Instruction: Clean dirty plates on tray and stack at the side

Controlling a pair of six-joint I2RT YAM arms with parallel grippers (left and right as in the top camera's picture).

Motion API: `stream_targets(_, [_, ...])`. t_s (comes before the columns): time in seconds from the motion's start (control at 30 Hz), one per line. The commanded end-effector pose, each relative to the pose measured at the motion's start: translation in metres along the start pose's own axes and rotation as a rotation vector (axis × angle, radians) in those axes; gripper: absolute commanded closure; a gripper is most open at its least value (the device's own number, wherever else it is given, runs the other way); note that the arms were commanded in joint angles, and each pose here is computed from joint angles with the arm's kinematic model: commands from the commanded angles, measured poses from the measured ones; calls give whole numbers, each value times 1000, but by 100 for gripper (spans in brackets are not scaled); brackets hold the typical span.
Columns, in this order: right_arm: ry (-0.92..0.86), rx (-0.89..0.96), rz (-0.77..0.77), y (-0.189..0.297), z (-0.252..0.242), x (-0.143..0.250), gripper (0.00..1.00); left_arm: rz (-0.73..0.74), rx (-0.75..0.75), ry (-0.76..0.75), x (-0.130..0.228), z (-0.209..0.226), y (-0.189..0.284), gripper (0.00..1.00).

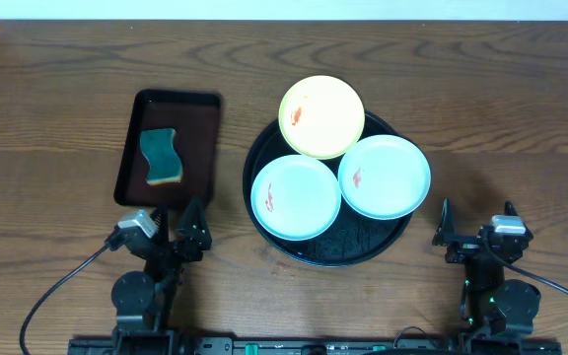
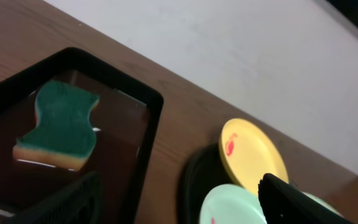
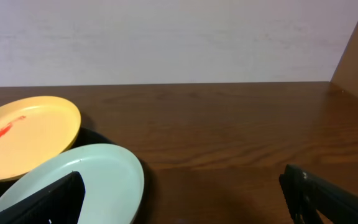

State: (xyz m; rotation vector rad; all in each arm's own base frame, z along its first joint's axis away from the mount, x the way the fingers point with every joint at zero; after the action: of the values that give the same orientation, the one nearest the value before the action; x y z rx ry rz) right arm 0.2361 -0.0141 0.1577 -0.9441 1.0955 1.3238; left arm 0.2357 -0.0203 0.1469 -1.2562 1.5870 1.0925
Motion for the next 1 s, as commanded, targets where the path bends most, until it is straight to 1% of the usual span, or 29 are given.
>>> stream_targets(0.0, [0,10,-1,0,-3,0,1,85,14,-22,23,0,-2,19])
stream_targets(0.17, [0,10,-1,0,-3,0,1,109,12,-15,27,1,-3,18])
stream_targets(0.3, [0,10,-1,0,-2,0,1,75,83,-21,18,-11,-3,19])
stream_targets(0.37, [0,10,-1,0,-3,0,1,46,127,-67,9,-20,-2,18])
stream_targets(0.43, [0,10,-1,0,-3,0,1,22,178,-154,-2,-31,1,19])
stream_targets(0.5, [0,10,-1,0,-3,0,1,3,185,-186,-10,-34,2,19])
stream_targets(0.6, [0,10,-1,0,-3,0,1,-38,190,-263,-33,-41,9,19])
stream_targets(0.7, [0,10,-1,0,-2,0,1,-58,158,-335,-55,-43,15,18])
stream_targets(0.77, [0,10,-1,0,-2,0,1,-48,95,-391,-76,-40,22,19])
stream_targets(0.87, [0,10,-1,0,-3,0,1,19,30,-465,-105,-39,25,18])
stream_targets(0.97, [0,10,-1,0,-3,0,1,110,20,-462,-114,-40,17,18])
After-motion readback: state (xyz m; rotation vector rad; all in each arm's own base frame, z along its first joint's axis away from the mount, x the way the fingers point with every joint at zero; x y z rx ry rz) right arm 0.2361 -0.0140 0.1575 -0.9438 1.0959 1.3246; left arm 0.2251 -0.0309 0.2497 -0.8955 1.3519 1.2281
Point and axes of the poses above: each gripper's point midway between its finger pads, its own y axis back along the fingers, its own z axis along the line the jaws close on, x = y × z, the point moved 1 cm from there along y, back along the fingers, and after that the axes turned 15 degrees about -y, right-handed, at the moved point
